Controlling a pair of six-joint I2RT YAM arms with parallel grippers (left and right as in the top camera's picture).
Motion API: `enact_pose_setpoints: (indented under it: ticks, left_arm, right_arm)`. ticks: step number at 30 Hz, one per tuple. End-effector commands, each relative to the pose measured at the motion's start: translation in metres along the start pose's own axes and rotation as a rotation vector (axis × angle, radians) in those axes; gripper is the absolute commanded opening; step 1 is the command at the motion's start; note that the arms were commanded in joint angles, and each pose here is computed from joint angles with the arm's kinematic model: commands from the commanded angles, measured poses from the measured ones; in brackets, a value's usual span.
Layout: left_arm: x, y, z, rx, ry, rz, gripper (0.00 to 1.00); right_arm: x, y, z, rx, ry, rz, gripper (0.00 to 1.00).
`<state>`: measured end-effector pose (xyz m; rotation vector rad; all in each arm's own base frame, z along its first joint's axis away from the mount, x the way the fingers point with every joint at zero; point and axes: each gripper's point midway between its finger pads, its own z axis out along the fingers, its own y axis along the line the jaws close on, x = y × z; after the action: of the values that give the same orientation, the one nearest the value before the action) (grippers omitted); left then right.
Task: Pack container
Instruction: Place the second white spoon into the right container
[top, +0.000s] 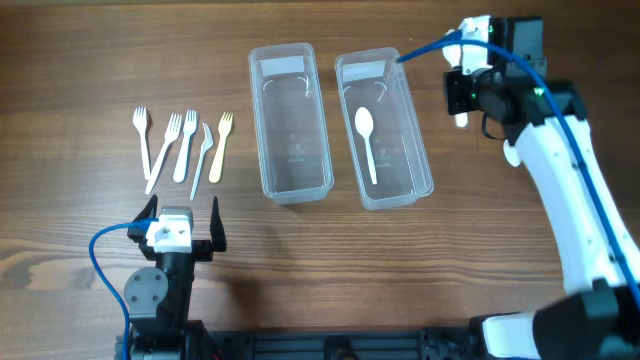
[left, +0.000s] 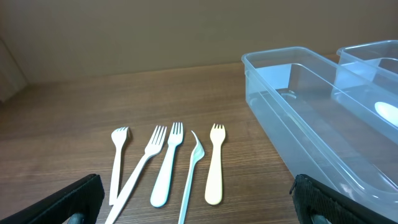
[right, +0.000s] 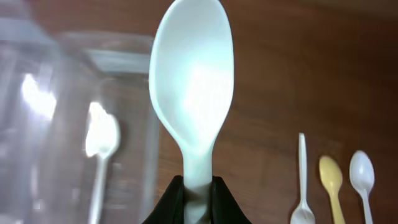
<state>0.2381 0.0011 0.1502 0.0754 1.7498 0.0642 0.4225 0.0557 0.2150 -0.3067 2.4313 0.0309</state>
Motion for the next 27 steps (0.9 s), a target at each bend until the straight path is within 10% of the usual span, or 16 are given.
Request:
enact_pose_setpoints:
  ticks: [1, 19, 22, 27]
  left_arm:
    - [0.002, -0.001, 0.000, 0.002, -0.002, 0.019, 1.00]
    - [0.002, -0.001, 0.000, 0.002, -0.002, 0.019, 1.00]
    - [0.002, -0.001, 0.000, 0.002, -0.002, 0.019, 1.00]
    - [0.002, -0.001, 0.000, 0.002, -0.002, 0.019, 1.00]
  right_arm:
    - [0.005, 0.039, 0.005, -0.081, 0.027, -0.037, 0.04]
    - [0.086, 0.094, 0.116, -0.193, 0.340, -0.051, 0.04]
    - [0.085, 0.100, 0.116, -0.199, 0.333, -0.065, 0.38]
    - [0.078, 0.104, 0.111, -0.203, 0.312, -0.074, 0.53]
